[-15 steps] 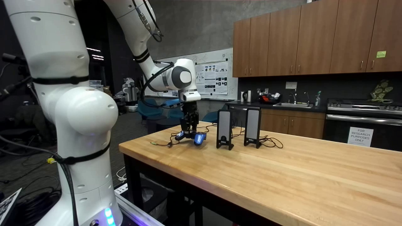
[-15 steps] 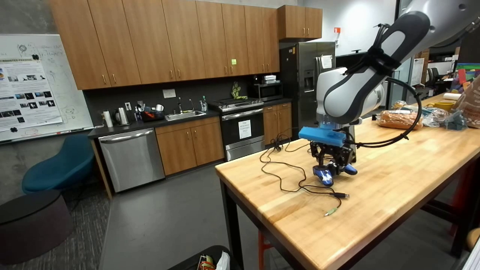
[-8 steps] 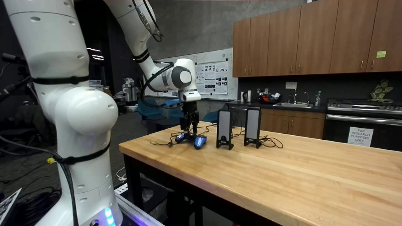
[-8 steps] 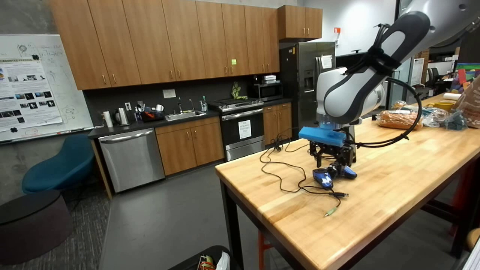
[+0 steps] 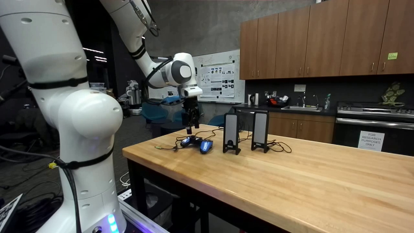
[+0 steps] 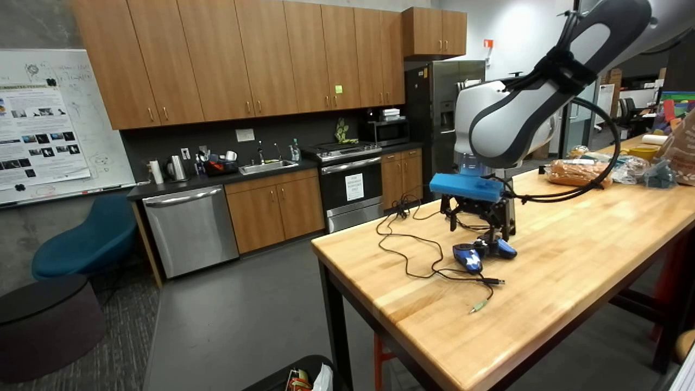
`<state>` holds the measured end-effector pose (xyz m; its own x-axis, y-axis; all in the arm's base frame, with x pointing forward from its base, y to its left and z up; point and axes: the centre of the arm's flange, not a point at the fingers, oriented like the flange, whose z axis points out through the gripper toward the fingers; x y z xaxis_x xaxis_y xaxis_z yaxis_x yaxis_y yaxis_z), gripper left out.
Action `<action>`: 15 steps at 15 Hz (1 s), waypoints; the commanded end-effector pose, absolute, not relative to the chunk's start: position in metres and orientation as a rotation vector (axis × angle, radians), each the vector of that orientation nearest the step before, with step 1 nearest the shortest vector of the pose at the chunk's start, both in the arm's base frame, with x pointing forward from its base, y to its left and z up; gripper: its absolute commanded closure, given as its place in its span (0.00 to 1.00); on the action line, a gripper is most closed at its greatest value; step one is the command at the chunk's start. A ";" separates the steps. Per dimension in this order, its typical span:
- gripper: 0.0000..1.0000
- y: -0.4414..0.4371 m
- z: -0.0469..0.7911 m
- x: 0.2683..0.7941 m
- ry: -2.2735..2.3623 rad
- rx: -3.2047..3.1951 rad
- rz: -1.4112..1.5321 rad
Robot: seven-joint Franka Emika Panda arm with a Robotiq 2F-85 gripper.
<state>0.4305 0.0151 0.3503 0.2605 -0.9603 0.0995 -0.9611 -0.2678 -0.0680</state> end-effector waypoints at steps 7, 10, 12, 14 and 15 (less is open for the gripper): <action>0.00 0.036 0.405 0.399 -1.306 2.850 0.289; 0.00 0.042 0.416 0.395 -1.092 2.943 0.312; 0.00 0.047 0.421 0.393 -0.957 2.990 0.322; 0.00 0.051 0.426 0.391 -0.804 3.033 0.318; 0.00 0.053 0.428 0.388 -0.713 3.057 0.311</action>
